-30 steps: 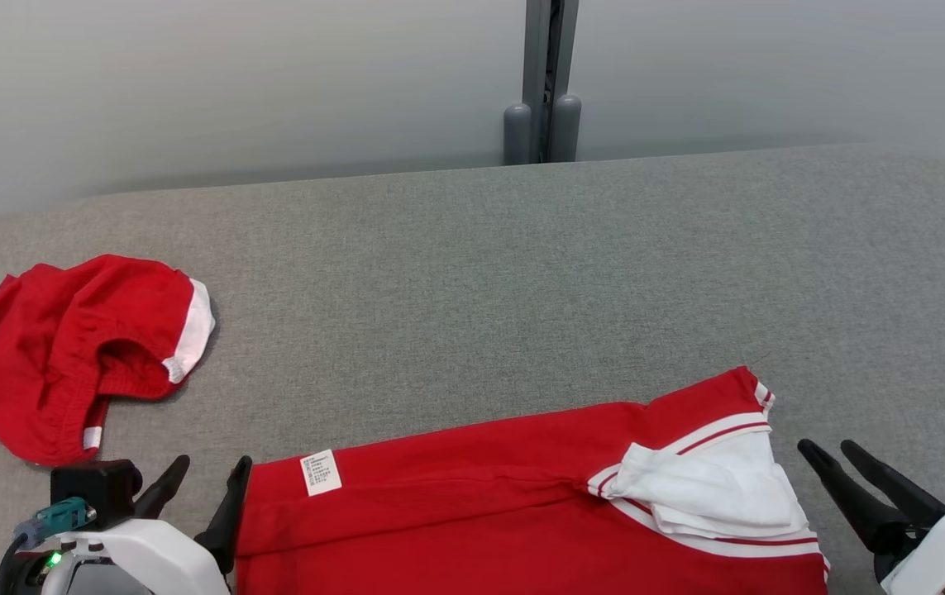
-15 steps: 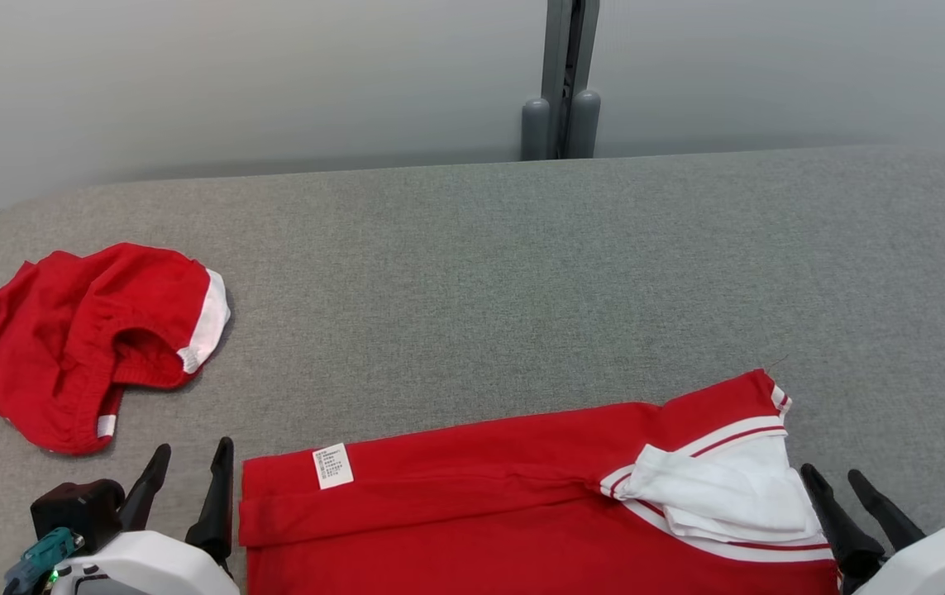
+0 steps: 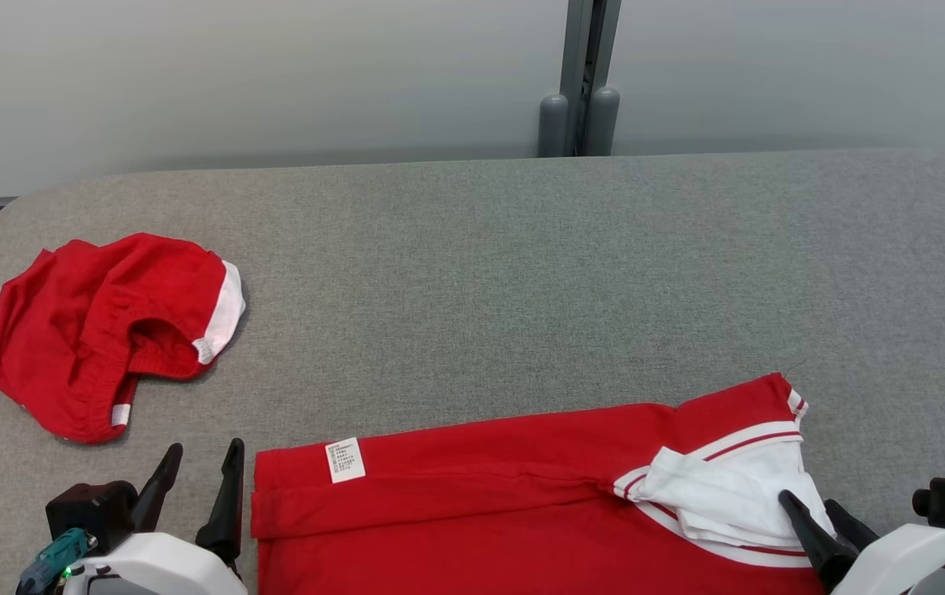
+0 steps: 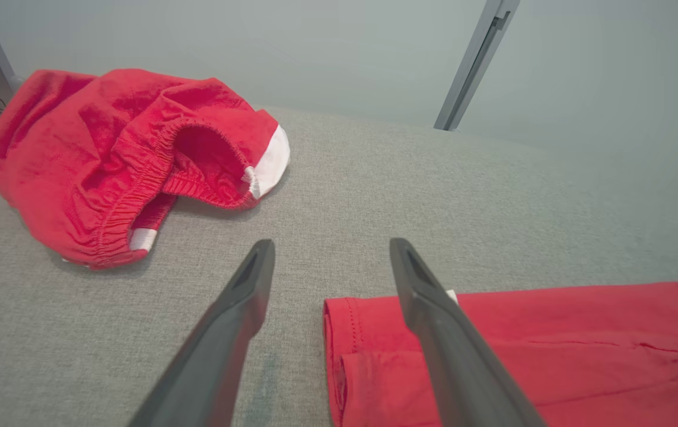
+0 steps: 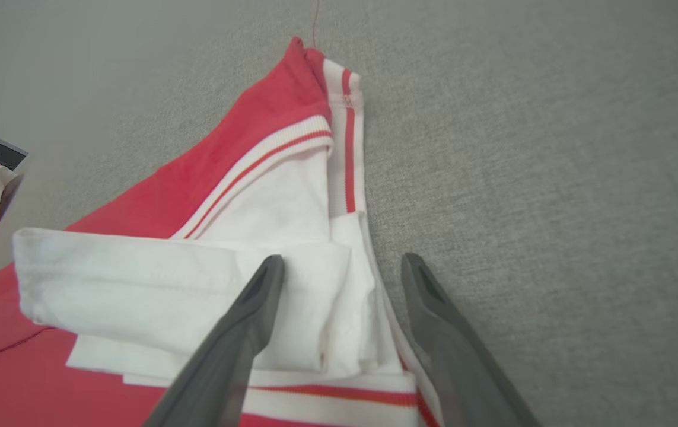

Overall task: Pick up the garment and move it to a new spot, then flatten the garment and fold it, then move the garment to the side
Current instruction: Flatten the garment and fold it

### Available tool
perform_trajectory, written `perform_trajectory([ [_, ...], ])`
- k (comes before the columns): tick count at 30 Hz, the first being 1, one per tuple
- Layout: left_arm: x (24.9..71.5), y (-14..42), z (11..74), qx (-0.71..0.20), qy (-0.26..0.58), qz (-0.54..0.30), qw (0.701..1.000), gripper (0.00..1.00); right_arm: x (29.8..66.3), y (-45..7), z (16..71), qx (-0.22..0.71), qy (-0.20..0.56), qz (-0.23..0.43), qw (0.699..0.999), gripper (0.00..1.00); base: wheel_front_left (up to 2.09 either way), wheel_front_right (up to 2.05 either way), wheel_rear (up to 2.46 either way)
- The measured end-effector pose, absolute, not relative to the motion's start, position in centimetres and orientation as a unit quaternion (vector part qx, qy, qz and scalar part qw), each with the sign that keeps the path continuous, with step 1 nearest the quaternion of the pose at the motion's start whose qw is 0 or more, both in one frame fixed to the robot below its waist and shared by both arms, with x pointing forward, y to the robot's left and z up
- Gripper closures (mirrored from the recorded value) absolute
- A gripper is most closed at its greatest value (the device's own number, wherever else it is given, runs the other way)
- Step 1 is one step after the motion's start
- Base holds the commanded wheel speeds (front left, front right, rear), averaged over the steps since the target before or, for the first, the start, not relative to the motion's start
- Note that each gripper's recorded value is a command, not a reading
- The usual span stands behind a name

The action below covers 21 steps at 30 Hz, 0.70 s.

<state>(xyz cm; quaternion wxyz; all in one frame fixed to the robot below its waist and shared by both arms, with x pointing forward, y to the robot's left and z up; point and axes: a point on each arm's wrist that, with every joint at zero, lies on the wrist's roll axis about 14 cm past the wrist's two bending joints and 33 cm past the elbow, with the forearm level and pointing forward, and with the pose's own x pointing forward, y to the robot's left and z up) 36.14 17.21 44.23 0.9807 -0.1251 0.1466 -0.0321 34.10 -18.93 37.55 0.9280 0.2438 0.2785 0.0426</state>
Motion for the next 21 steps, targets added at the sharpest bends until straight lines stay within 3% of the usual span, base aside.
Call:
perform_trajectory([
  [11,36.4,17.3,43.9,-0.121,0.148,-0.035,0.981,0.0,35.1,-17.4,36.3,0.264,0.315,0.053,0.91,0.0,0.0,0.0,0.0],
  [12,36.4,17.4,43.8,-0.12,0.149,-0.034,0.981,0.0,35.1,-17.1,36.2,0.266,0.32,0.057,0.908,0.53,0.0,0.0,0.0],
  [13,36.3,17.4,43.8,-0.12,0.15,-0.033,0.981,0.0,35.1,-16.7,36.2,0.268,0.323,0.061,0.906,0.8,0.0,0.0,0.0],
  [14,36.4,17.5,43.8,-0.12,0.149,-0.034,0.981,0.0,35.2,-16.5,36.2,0.27,0.326,0.065,0.904,1.0,0.0,0.0,0.0],
  [21,36.4,17.8,43.8,-0.118,0.149,-0.03,0.981,0.0,35.2,-15.0,36.5,0.278,0.323,0.085,0.901,1.0,0.0,0.0,0.0],
])
